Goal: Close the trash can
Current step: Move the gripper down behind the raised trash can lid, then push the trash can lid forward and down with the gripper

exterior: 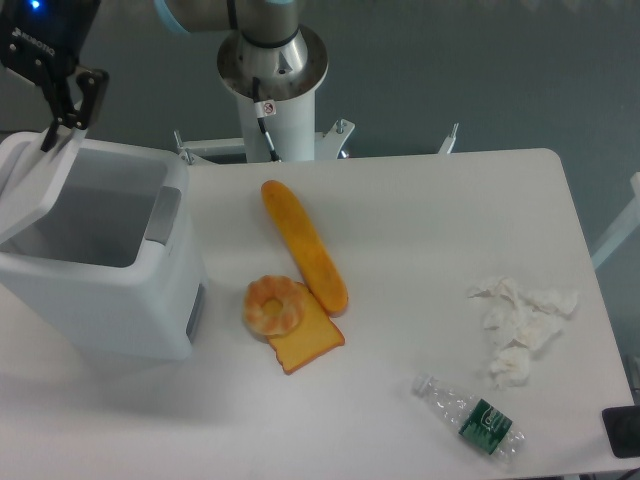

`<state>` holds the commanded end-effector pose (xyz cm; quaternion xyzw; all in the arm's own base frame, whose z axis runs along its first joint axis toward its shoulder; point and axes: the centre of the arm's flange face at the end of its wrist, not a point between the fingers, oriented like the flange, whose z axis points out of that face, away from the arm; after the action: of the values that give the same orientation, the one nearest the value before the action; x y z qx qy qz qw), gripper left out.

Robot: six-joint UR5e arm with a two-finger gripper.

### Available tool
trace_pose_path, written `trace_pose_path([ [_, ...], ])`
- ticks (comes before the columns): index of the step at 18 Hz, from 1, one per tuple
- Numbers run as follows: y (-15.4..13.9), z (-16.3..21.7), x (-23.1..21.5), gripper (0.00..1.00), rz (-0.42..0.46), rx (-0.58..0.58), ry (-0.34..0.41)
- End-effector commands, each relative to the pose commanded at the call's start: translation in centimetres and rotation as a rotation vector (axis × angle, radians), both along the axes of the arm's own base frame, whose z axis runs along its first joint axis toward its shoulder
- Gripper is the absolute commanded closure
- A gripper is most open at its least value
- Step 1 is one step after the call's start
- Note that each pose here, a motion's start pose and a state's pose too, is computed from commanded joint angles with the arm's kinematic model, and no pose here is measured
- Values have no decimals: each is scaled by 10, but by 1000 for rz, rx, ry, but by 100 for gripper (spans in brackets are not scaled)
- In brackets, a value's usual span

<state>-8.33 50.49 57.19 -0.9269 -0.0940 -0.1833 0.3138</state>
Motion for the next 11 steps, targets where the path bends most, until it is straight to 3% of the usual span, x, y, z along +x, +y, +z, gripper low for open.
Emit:
trace_pose_path([
  [7,-5,-12,-26,0,35,-31,57],
  [11,-5,-26,-31,0,43,-58,44],
])
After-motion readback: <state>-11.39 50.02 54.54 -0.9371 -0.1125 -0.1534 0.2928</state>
